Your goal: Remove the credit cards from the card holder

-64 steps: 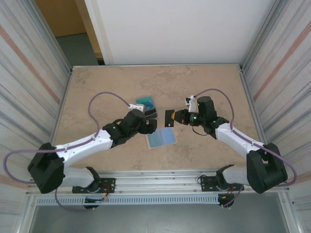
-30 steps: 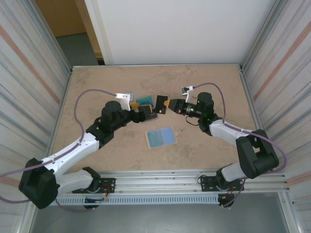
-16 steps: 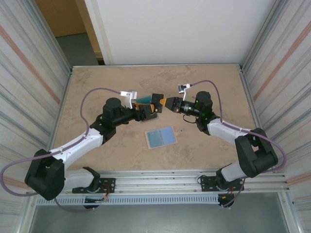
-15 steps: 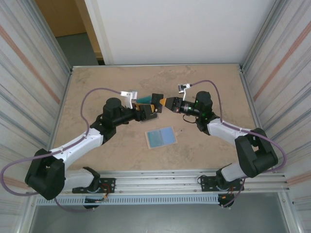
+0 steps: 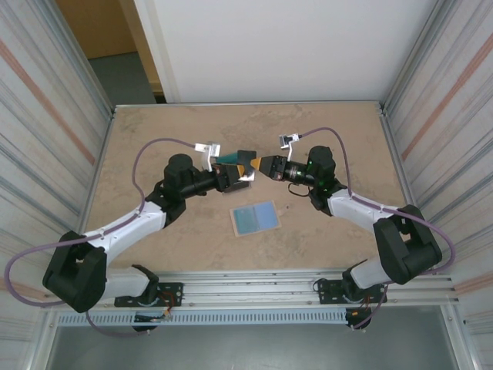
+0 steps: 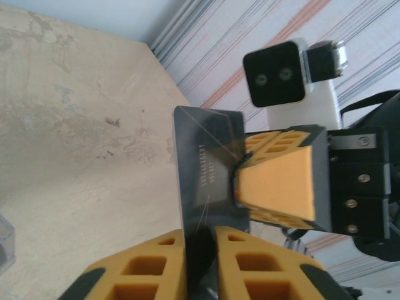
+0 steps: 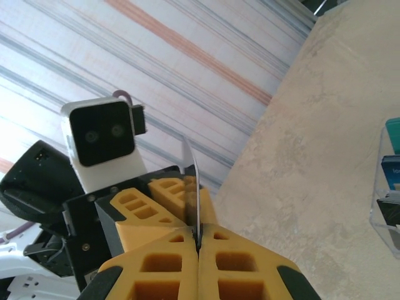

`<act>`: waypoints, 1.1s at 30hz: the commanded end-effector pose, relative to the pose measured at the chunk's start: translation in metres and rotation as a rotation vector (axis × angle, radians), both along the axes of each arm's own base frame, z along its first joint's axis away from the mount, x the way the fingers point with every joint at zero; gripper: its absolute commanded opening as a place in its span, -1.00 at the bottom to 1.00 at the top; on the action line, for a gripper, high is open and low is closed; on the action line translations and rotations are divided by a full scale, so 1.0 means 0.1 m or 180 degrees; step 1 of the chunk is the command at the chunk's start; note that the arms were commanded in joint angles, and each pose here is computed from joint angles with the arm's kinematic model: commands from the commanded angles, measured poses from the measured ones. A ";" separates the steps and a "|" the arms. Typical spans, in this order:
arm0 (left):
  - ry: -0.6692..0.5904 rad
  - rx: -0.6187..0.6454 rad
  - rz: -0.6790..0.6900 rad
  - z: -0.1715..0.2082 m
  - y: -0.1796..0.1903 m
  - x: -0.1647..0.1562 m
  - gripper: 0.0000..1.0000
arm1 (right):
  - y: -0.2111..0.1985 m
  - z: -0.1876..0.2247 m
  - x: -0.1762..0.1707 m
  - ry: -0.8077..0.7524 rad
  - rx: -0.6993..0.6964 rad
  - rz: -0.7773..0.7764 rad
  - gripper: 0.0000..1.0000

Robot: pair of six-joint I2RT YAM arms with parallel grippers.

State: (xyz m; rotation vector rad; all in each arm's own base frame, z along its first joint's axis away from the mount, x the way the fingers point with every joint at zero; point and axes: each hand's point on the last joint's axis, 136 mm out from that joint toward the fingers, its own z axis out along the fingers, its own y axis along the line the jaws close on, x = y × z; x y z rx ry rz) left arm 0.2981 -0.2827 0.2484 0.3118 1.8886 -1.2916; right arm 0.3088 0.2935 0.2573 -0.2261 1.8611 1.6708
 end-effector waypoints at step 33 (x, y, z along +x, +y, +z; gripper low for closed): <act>-0.1673 0.2758 -0.1141 -0.35 0.30 0.51 -1.00 | -0.83 -0.75 -0.07 0.0470 -0.2105 -0.1282 0.40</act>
